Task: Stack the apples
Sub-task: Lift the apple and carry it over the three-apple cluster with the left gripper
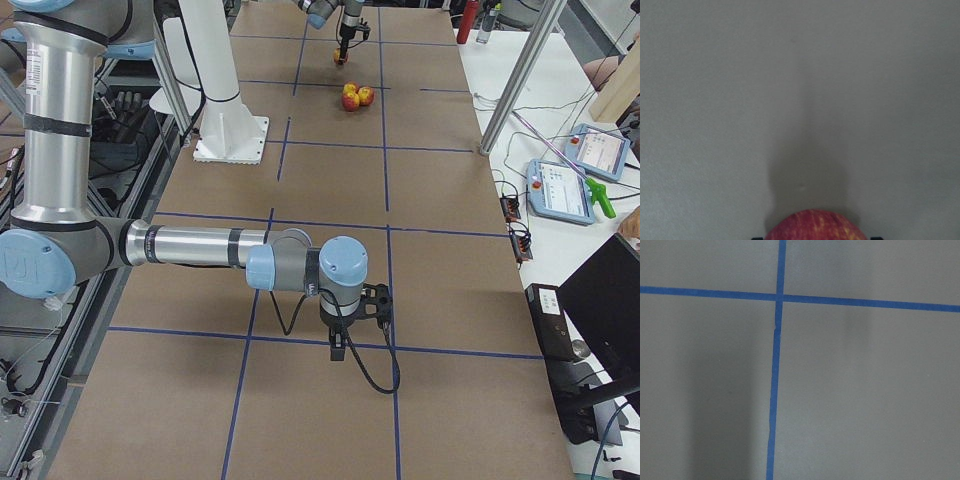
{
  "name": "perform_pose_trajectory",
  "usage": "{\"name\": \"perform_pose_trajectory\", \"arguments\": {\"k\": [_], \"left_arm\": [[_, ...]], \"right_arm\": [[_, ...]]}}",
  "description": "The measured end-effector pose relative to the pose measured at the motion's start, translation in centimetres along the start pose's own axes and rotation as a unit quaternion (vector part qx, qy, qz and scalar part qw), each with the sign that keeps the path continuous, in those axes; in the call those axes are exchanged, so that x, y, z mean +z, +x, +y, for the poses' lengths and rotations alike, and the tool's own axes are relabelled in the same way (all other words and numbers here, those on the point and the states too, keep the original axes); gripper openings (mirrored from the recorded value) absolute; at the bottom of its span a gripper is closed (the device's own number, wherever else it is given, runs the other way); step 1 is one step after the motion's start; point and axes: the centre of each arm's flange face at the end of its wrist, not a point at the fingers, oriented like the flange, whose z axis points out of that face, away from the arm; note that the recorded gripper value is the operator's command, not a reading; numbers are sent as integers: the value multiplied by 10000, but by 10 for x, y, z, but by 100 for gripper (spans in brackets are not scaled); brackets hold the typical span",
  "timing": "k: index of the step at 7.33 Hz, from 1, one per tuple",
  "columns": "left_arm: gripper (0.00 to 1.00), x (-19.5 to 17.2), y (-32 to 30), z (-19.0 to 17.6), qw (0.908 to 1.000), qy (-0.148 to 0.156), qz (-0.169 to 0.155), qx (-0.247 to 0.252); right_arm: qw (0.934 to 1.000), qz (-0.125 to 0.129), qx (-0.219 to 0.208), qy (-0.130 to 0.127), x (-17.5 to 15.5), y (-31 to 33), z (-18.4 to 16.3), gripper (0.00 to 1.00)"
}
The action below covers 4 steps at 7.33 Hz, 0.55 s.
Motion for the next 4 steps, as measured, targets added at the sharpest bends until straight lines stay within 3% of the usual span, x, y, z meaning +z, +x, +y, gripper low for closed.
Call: {"name": "perform_pose_trajectory", "arguments": {"k": [4], "left_arm": [[0, -76, 156, -68, 9995, 95, 94, -269]], "right_arm": [[10000, 0, 0, 0, 0, 0, 0, 100]]}}
